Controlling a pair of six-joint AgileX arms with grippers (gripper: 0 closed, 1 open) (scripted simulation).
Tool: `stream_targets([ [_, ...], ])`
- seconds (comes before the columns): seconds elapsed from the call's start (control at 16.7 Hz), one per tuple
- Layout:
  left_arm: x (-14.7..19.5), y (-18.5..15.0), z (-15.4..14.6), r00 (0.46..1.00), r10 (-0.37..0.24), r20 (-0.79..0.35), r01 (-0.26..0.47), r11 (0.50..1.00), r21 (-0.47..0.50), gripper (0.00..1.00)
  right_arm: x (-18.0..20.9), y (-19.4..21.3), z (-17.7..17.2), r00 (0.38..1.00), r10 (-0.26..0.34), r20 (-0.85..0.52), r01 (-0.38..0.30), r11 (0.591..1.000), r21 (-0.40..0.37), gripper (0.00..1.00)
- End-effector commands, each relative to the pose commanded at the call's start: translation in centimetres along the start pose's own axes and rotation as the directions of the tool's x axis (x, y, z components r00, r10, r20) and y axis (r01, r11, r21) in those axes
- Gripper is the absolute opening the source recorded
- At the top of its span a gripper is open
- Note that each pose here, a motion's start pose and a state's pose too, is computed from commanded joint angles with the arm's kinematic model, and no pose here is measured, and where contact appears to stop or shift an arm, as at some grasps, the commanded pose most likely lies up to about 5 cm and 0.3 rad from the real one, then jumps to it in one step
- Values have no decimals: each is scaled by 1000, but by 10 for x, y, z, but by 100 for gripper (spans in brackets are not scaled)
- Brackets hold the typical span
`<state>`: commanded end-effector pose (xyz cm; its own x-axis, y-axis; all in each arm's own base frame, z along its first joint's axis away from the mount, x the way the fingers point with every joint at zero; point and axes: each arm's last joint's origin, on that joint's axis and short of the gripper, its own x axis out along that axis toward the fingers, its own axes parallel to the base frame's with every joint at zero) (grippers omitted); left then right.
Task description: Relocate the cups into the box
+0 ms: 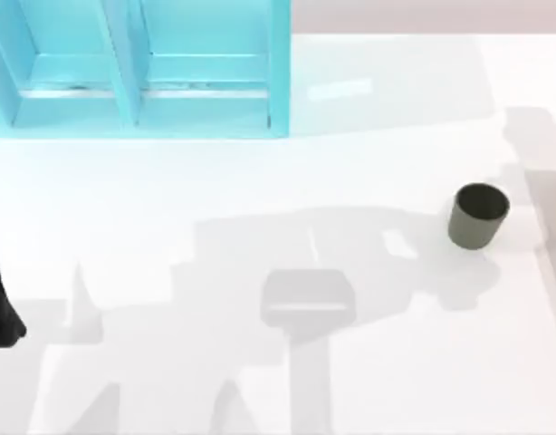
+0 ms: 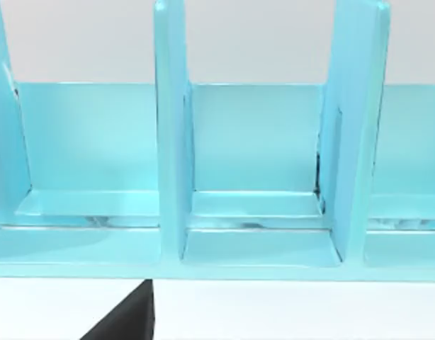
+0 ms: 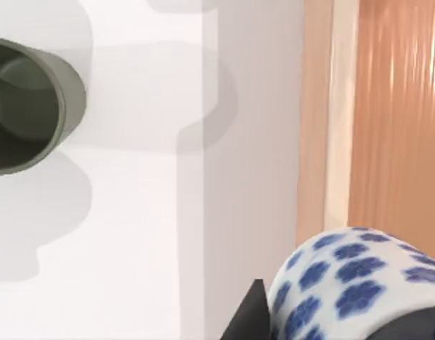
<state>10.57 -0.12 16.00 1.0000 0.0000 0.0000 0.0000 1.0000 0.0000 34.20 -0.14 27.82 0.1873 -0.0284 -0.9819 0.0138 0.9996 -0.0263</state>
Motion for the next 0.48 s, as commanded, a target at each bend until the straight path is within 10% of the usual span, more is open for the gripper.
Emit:
stream_targets([
  [0.48,0,0,0,1000,0,0,0,1000,0,100,-25,-136,-142,998,-5,65,6,1000,-3,0],
])
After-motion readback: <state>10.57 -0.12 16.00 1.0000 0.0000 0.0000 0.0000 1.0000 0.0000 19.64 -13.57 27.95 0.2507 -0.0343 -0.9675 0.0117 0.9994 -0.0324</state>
